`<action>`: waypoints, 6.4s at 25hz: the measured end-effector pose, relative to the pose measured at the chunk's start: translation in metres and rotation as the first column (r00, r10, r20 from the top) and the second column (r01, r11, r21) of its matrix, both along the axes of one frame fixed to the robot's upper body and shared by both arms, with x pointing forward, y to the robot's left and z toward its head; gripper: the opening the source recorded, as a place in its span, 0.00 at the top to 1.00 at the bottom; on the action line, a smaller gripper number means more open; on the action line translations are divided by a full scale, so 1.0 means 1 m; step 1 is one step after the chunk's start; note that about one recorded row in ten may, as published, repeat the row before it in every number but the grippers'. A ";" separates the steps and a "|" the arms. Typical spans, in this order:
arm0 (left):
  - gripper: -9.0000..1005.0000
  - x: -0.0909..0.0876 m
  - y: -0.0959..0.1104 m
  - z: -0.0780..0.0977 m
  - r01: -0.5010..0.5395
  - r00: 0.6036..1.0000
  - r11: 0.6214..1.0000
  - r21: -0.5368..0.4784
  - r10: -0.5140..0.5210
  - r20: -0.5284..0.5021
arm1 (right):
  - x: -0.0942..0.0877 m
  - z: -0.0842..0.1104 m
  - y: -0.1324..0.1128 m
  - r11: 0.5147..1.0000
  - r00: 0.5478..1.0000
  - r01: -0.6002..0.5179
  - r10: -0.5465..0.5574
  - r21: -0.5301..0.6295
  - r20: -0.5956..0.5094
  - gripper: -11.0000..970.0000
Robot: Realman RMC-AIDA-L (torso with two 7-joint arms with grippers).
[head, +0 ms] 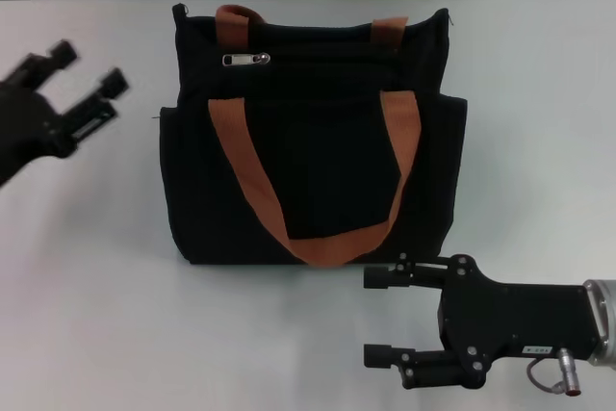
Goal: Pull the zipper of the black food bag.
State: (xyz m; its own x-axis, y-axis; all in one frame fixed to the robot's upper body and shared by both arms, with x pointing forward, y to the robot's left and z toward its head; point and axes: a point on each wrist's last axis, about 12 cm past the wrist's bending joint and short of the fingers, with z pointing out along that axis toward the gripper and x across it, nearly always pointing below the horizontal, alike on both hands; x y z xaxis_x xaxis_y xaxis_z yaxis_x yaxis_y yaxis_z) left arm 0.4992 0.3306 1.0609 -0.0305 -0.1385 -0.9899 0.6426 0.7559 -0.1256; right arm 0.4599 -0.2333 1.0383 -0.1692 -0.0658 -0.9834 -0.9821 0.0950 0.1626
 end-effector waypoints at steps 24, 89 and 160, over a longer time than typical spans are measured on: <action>0.30 0.031 -0.043 0.007 0.188 0.982 0.981 0.041 -0.187 -0.037 | -0.004 -0.004 0.002 1.000 1.000 0.010 -0.010 0.006 -0.022 0.22; 0.95 0.043 -0.107 0.036 0.401 0.915 0.896 -0.192 -0.382 0.127 | 0.017 0.031 -0.001 0.824 0.930 0.339 -0.222 0.453 -0.293 0.23; 0.90 0.069 -0.147 0.059 0.504 0.854 0.858 -0.096 -0.480 0.200 | 0.071 0.077 -0.024 0.939 0.882 0.280 -0.169 0.199 -0.440 0.61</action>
